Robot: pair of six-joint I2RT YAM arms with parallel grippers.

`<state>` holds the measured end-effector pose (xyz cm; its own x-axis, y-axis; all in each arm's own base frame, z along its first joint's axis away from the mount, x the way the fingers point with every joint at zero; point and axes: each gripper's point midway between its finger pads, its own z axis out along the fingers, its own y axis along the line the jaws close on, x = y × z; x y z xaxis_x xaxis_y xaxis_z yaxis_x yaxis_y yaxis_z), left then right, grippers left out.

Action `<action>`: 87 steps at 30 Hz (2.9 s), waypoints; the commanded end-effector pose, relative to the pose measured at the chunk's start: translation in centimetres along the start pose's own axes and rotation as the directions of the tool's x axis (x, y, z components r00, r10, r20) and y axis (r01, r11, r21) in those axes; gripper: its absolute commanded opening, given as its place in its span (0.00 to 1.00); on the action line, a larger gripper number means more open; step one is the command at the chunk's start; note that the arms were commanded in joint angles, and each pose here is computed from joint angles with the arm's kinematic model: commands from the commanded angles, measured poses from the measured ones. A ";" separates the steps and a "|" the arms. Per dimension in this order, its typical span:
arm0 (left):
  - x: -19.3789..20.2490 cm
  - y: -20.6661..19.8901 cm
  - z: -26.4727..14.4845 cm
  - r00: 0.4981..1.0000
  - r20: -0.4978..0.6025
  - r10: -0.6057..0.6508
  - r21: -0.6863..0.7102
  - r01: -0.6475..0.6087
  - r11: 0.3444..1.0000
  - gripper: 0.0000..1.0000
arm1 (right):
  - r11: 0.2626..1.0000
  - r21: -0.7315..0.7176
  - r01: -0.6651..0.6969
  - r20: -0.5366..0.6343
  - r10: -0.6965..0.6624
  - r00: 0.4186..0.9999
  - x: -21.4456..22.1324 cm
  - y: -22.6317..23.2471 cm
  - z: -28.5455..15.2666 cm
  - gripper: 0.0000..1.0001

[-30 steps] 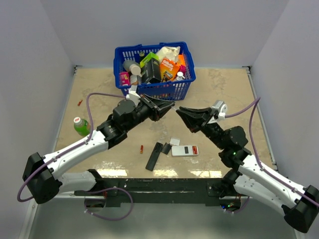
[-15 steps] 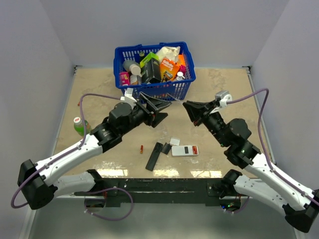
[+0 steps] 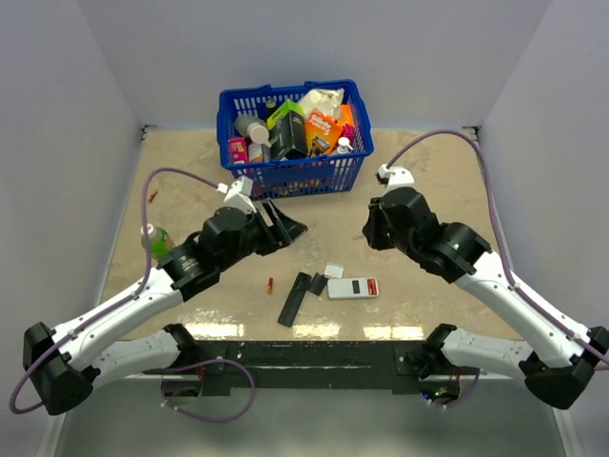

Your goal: Unload the batteries from the remote control

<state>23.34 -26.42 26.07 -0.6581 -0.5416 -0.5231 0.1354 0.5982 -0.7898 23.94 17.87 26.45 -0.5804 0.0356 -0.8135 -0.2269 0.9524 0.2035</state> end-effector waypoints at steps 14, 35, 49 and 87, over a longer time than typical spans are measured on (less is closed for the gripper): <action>13.3 6.2 5.4 0.872 -0.421 0.252 0.140 -0.212 0.967 0.54 | 0.987 0.156 0.026 -0.312 0.025 0.950 9.4 -3.7 0.5 0.00; 21.4 9.4 7.7 0.796 -0.564 0.220 0.092 -0.204 0.975 0.43 | 0.979 0.202 0.036 -0.366 0.041 0.930 13.3 -4.9 3.5 0.00; 20.5 10.4 8.0 0.821 -0.524 0.226 0.037 -0.243 0.969 0.48 | 0.996 0.081 -0.035 -0.357 0.062 0.932 13.2 -2.5 3.4 0.00; 14.6 6.9 5.2 0.881 -0.380 0.284 -0.035 -0.320 0.947 0.54 | 0.991 -0.037 -0.128 -0.225 0.117 0.967 8.7 -0.4 1.1 0.00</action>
<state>16.53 -35.62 10.37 -0.8495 -0.0503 -0.5251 0.3452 0.6997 -0.6255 18.21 16.86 16.42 -0.7996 0.0283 -0.5998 -0.1828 0.9400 0.2880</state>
